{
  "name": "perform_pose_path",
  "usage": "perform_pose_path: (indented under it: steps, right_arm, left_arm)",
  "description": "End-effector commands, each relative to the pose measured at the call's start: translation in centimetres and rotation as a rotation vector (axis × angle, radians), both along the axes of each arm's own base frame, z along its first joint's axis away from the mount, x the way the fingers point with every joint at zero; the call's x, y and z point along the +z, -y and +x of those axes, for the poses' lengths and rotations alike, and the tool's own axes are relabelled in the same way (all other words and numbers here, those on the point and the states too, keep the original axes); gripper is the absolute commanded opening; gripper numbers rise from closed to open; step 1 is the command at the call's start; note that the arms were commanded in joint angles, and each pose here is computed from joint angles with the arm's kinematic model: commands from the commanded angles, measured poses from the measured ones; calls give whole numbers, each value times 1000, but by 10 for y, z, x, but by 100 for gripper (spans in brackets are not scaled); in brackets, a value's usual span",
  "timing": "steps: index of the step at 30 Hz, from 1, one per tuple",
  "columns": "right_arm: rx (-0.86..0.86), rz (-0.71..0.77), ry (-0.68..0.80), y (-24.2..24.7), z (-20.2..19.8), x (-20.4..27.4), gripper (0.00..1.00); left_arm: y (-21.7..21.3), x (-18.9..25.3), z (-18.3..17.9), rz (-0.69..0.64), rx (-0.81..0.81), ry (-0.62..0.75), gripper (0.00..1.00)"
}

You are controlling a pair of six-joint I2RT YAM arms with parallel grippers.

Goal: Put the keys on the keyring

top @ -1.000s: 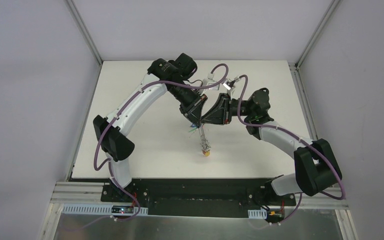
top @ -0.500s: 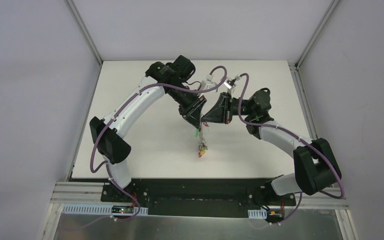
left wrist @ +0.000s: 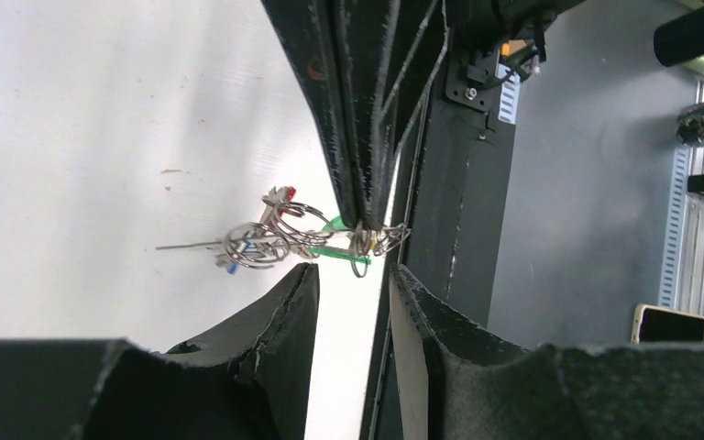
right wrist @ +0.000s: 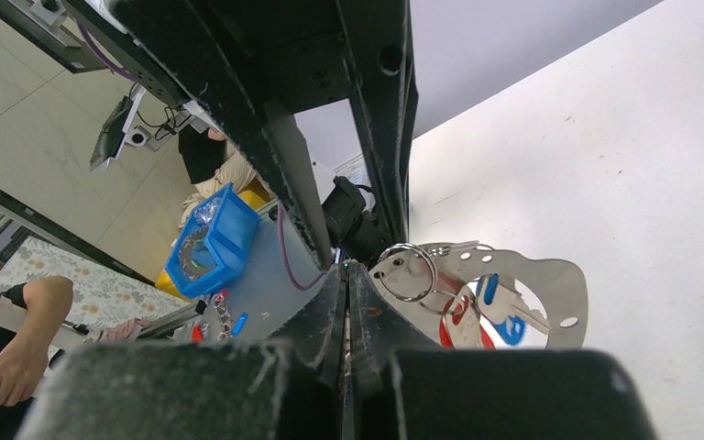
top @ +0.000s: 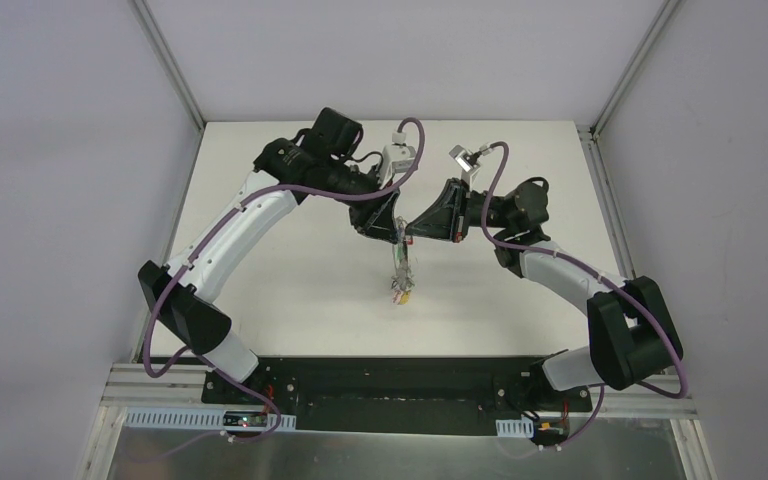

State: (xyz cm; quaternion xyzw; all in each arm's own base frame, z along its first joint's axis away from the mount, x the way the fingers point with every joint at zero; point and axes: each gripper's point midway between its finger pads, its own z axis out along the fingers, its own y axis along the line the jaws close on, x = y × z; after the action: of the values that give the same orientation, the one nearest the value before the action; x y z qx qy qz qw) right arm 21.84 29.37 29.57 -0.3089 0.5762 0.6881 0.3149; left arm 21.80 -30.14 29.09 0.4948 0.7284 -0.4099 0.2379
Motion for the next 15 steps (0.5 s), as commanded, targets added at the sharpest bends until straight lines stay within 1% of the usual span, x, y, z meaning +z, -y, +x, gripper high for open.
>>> perform_pose_path:
  steps: [1, 10, 15]
  right_arm:
    - [-18, 51, 78, 3, 0, 18, 0]
    - [-20, 50, 78, 4, 0, 17, 0]
    - [-28, 49, 74, 4, 3, 16, 0]
  left_arm:
    - [5, 14, 8, -71, 16, 24, 35]
    - [15, 5, 3, -101, 3, -78, 34]
    - [17, 4, -1, -118, -5, -102, 32]
